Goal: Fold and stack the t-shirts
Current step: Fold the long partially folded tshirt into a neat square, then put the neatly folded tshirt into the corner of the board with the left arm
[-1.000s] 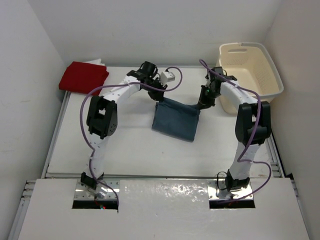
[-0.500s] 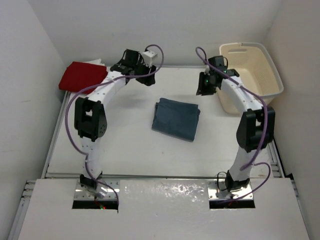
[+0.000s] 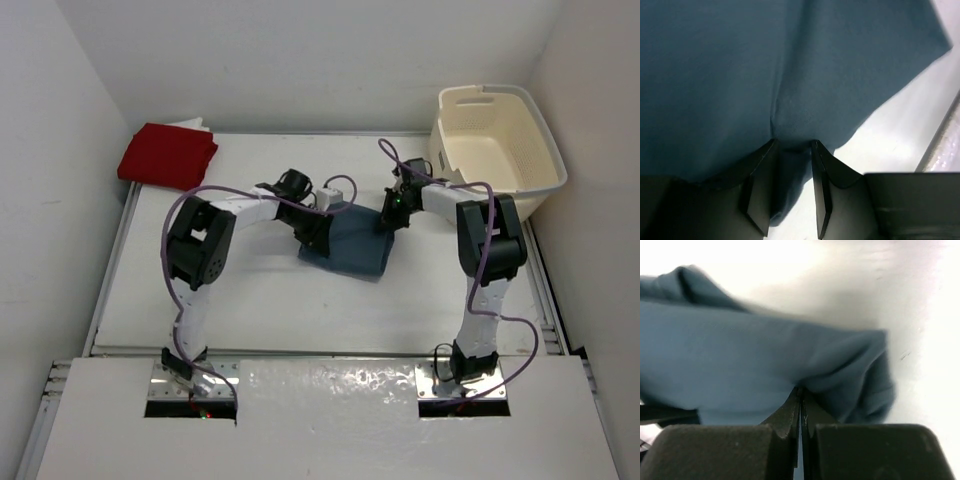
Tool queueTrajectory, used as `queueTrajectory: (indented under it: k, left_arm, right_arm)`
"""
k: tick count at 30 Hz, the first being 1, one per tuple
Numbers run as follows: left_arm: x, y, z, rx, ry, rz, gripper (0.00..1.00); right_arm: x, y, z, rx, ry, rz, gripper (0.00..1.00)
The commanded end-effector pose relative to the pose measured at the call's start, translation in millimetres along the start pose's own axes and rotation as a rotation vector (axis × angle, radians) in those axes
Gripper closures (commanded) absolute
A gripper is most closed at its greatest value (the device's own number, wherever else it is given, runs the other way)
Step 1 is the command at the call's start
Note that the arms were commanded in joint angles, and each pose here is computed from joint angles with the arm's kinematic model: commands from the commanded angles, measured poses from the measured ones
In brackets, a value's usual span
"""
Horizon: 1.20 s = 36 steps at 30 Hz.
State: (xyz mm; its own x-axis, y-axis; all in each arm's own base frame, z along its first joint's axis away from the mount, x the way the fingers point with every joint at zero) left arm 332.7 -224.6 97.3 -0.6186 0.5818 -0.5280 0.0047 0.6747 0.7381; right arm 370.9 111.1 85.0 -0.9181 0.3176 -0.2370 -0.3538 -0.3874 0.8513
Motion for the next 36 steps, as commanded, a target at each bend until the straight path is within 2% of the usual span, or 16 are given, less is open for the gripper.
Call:
queueTrajectory:
  k: [1,5,10,11,12,14,16,17,18,20,21,23,25,30,31,36]
  left_arm:
    - [19,17,25,-0.154,0.02,0.01,0.68]
    - [29,14,21,-0.127,0.035,0.022,0.67]
    - [-4,41,-7,0.018,-0.098,-0.077,0.49]
    - [-27,60,-19,0.047,-0.171,-0.148,0.39]
    - [-39,71,-24,0.045,-0.205,-0.188,0.37]
    - [-78,107,-33,0.007,-0.271,-0.308,0.35]
    - [-100,133,-14,-0.106,-0.206,-0.384,0.32]
    - [-97,142,6,-0.196,-0.105,-0.387,0.32]
    - [-94,141,19,-0.228,-0.054,-0.37,0.32]
    - [-79,129,46,-0.285,0.038,-0.307,0.35]
    - [-71,118,54,-0.295,0.058,-0.274,0.34]
    - [-62,107,61,-0.309,0.084,-0.23,0.32]
    - [-51,92,70,-0.308,0.119,-0.178,0.29]
    - [-33,66,83,-0.261,0.184,-0.105,0.25]
    - [-31,62,84,-0.236,0.198,-0.109,0.21]
    - [-32,53,76,-0.137,0.222,-0.182,0.18]
  right_arm:
    - [-21,-5,-10,0.026,-0.007,-0.096,1.0]
    - [-31,-10,-16,0.067,0.026,-0.088,1.0]
    - [-54,-1,-3,0.066,0.097,-0.127,1.0]
    - [-64,6,5,0.052,0.135,-0.139,1.0]
    - [-68,11,11,0.046,0.156,-0.144,1.0]
    - [-80,28,24,0.047,0.205,-0.165,1.0]
    - [-85,46,32,0.082,0.226,-0.209,0.9]
    - [-84,58,35,0.094,0.221,-0.221,0.84]
    - [-82,62,34,0.115,0.212,-0.226,0.64]
    - [-70,65,30,0.131,0.184,-0.184,0.51]
    - [-65,72,32,0.128,0.167,-0.182,0.4]
    - [-45,68,21,0.147,0.139,-0.135,0.32]
    - [-28,66,16,0.133,0.115,-0.119,0.28]
    - [1,52,6,0.081,0.061,-0.07,0.28]
    - [4,49,5,0.07,0.06,-0.075,0.28]
    - [25,37,-7,0.068,0.023,-0.032,0.29]
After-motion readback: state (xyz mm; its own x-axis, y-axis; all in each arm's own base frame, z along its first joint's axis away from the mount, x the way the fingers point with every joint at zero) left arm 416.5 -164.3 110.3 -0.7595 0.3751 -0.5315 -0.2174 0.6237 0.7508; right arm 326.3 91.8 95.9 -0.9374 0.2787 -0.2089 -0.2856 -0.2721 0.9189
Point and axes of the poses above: each gripper's point midway between its finger pads, its own y axis back along the fingers, its own z axis along the line the jaws close on, x = y × z, the point moved 10 cm from there along y, back along the fingers, and after that the axes turned 7 degrees about -y, right-handed, at the moved point
